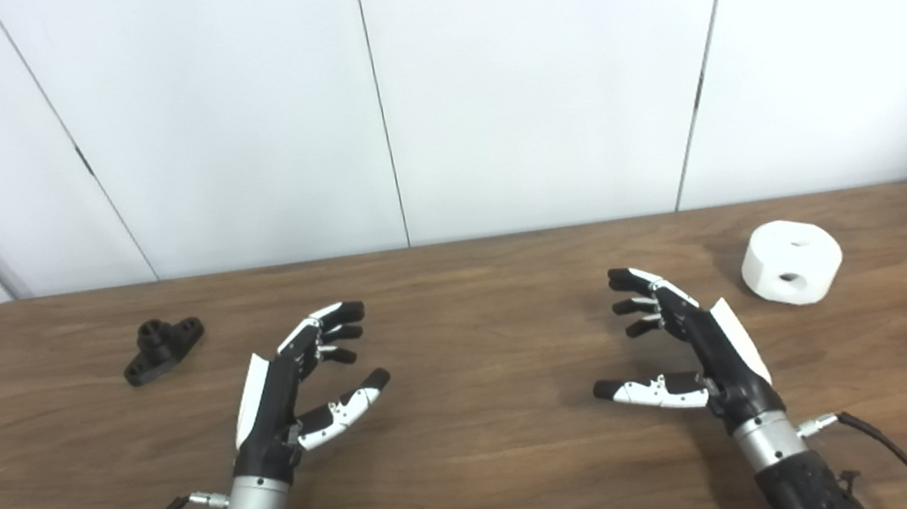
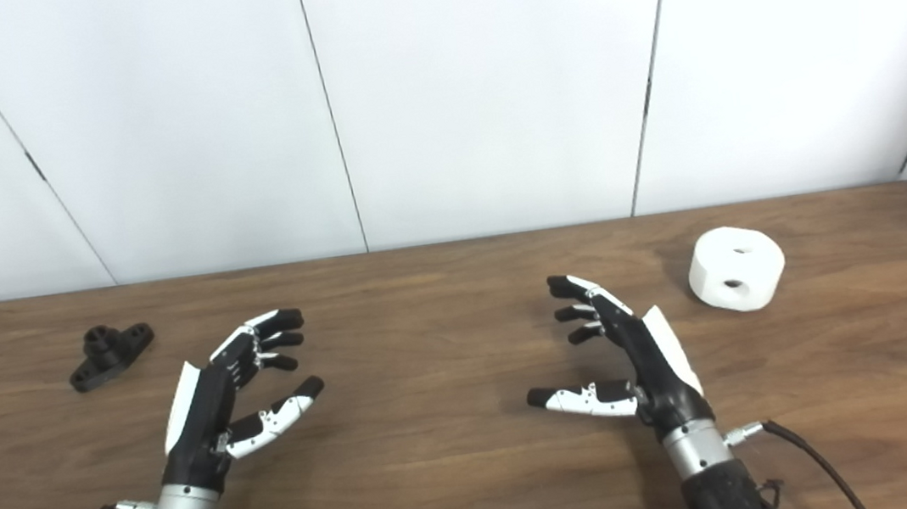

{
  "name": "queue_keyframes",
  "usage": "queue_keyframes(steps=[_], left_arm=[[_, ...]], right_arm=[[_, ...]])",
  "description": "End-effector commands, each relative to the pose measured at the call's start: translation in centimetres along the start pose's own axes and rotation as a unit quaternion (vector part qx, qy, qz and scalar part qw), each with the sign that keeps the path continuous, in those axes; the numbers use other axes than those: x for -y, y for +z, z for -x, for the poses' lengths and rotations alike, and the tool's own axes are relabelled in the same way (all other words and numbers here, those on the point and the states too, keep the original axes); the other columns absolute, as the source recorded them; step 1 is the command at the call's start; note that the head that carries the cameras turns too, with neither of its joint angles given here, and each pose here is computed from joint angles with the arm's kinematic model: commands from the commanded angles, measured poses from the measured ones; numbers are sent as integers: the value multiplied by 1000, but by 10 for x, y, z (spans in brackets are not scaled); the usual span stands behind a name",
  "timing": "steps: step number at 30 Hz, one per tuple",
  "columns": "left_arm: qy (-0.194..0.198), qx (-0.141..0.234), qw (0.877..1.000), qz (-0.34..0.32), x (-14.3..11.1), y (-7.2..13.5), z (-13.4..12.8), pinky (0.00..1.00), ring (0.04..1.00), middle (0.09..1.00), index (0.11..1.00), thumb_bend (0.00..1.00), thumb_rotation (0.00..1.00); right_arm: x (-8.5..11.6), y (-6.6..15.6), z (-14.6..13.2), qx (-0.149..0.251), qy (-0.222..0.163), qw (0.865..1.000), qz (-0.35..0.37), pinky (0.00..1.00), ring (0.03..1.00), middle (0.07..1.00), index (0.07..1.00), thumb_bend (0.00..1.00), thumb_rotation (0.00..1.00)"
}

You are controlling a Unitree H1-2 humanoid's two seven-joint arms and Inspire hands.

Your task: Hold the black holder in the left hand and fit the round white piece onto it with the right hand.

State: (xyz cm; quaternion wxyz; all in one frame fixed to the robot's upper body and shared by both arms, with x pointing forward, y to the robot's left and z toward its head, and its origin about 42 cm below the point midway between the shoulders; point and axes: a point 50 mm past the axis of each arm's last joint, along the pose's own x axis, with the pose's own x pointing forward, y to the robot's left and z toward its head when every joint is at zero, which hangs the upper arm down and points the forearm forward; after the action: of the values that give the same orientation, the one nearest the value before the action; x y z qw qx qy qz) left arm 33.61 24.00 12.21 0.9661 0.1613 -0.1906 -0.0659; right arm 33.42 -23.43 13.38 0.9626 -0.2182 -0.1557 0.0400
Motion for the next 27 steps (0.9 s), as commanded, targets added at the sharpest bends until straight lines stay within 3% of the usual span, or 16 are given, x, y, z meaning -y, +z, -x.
queue_keyframes(steps=[1,7,12,27], left_arm=[[-16,-34,999,10,24,-18,26,615,734,776,768,550,96],[-18,-39,999,17,48,-15,22,593,719,775,777,563,128],[-21,-44,999,7,65,-14,16,620,746,785,769,560,91],[-9,-48,999,-1,65,-9,14,617,742,782,769,564,75]], right_arm=[[-2,5,-1,16,-7,1000,-10,621,750,834,837,668,186],[17,-1,3,17,-8,1000,-17,629,762,838,839,655,143],[26,-1,4,12,-11,999,-28,661,765,836,847,633,15],[27,20,5,8,-9,999,-35,681,782,841,849,596,0]])
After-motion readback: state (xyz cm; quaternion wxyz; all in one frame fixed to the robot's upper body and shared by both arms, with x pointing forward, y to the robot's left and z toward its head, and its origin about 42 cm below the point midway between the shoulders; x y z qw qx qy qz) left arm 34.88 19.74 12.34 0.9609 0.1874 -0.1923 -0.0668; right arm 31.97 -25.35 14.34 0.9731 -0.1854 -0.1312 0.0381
